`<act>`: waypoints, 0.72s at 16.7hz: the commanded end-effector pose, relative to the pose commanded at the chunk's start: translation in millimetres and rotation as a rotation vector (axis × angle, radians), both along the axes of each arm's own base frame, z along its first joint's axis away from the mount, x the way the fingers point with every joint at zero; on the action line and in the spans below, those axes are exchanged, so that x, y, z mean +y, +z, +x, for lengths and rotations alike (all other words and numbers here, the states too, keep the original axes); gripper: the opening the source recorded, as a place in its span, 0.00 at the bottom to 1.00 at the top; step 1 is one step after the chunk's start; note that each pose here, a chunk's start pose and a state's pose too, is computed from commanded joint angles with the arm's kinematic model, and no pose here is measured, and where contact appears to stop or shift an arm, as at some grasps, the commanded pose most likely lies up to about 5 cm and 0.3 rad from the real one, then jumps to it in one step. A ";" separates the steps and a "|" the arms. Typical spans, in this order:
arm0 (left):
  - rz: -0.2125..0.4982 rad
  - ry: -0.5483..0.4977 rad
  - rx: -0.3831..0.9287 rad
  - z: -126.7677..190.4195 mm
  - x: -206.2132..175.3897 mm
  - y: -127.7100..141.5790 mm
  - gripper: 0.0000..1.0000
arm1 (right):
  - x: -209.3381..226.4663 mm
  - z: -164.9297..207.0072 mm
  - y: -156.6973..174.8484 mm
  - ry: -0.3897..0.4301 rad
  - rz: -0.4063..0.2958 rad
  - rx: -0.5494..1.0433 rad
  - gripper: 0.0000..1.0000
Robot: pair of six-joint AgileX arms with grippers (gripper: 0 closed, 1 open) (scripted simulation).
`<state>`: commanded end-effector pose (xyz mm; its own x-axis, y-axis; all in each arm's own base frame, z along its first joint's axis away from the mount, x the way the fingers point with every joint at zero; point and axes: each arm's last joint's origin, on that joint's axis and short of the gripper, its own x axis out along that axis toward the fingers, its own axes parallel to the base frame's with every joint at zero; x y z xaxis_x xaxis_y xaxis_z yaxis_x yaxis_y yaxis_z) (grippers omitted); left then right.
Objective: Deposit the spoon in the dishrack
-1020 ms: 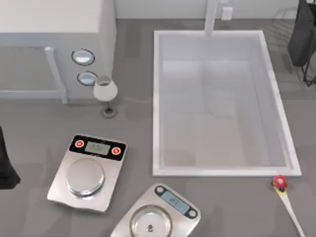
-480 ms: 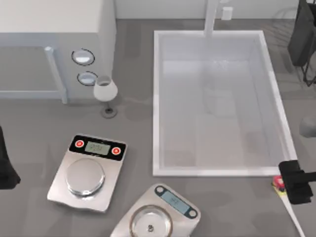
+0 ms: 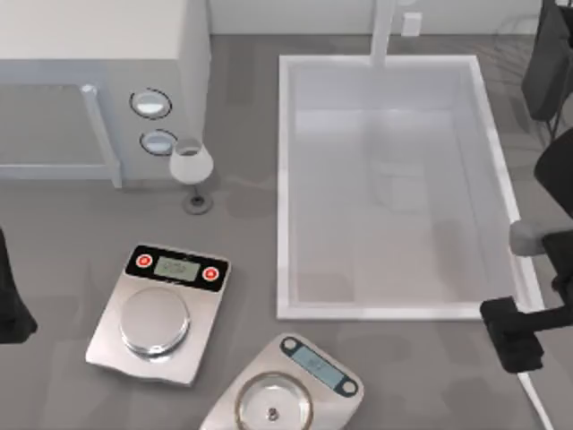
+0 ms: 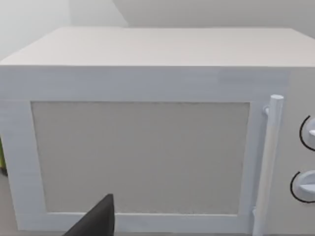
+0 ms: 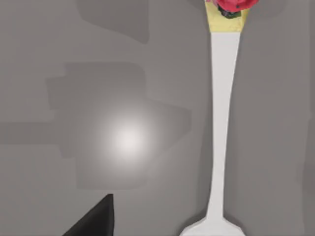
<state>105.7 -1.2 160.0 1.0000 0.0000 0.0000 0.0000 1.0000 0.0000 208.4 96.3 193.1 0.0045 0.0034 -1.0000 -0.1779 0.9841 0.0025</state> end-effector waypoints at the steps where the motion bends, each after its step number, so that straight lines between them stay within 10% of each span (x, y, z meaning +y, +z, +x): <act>1: 0.000 0.000 0.000 0.0 0.0 0.0 1.00 | 0.0 0.0 0.0 0.000 0.000 0.000 1.00; 12: 0.000 0.000 0.000 0.0 0.0 0.0 1.00 | 1.8 4.2 -81.6 0.000 0.003 -0.006 1.00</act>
<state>105.7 -1.2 160.0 1.0000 0.0000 0.0000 0.0000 1.0000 0.0000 212.6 98.1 111.5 0.0110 0.0064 -0.9999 -0.1778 0.9841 0.0043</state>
